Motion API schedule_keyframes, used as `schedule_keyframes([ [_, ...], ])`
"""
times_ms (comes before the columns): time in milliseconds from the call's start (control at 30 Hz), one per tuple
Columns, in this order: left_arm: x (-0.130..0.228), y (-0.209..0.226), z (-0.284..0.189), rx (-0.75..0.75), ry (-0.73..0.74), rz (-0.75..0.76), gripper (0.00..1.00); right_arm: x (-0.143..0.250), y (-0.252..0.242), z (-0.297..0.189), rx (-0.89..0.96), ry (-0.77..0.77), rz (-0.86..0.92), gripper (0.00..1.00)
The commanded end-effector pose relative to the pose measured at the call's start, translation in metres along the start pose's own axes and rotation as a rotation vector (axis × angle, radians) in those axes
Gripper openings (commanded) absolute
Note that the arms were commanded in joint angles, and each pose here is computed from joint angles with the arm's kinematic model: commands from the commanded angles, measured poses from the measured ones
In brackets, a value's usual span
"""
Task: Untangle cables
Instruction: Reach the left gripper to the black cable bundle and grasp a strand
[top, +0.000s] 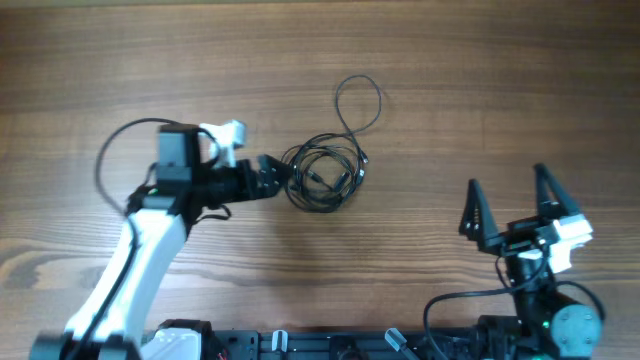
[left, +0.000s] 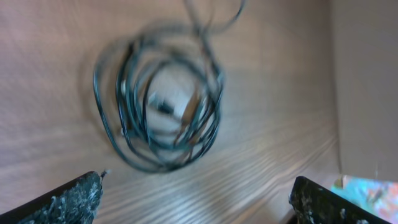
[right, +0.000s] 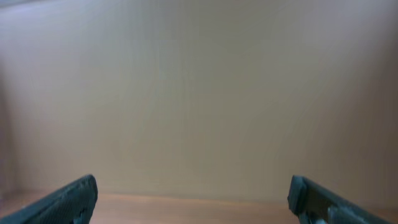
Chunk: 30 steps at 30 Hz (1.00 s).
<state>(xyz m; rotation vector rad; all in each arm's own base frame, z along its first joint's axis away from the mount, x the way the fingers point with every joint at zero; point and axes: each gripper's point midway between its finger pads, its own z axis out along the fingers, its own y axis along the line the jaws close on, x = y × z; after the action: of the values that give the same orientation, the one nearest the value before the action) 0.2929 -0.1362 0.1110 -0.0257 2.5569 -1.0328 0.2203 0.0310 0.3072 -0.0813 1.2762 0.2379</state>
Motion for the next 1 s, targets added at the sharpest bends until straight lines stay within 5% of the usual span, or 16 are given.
schedule_keyframes([
  [0,0.002,0.004,0.03,-0.122,0.064,-0.015,1.0,-0.03,-0.008,0.019,0.06,0.122,-0.095,1.0],
  [100,0.002,-0.001,0.041,-0.126,0.066,0.017,1.0,-0.013,-0.013,0.041,0.061,0.312,-0.051,1.0],
  [200,0.001,-0.005,0.044,-0.118,0.061,0.032,1.0,0.001,0.014,0.072,-0.138,0.429,0.022,1.0],
  [333,-0.027,0.025,0.038,-0.302,-0.097,-0.084,0.93,0.021,0.053,0.093,-0.43,0.468,0.136,1.0],
  [633,-0.004,0.031,0.074,-0.209,0.042,-0.163,0.77,0.085,0.036,0.114,-0.315,0.672,0.434,1.0],
  [800,-0.015,0.04,0.077,-0.251,-0.014,-0.183,0.53,0.092,0.031,0.112,-0.276,0.694,0.437,1.0],
  [967,-0.002,0.048,0.09,-0.277,0.032,-0.206,0.5,0.092,0.031,0.112,-0.27,0.698,0.456,1.0],
])
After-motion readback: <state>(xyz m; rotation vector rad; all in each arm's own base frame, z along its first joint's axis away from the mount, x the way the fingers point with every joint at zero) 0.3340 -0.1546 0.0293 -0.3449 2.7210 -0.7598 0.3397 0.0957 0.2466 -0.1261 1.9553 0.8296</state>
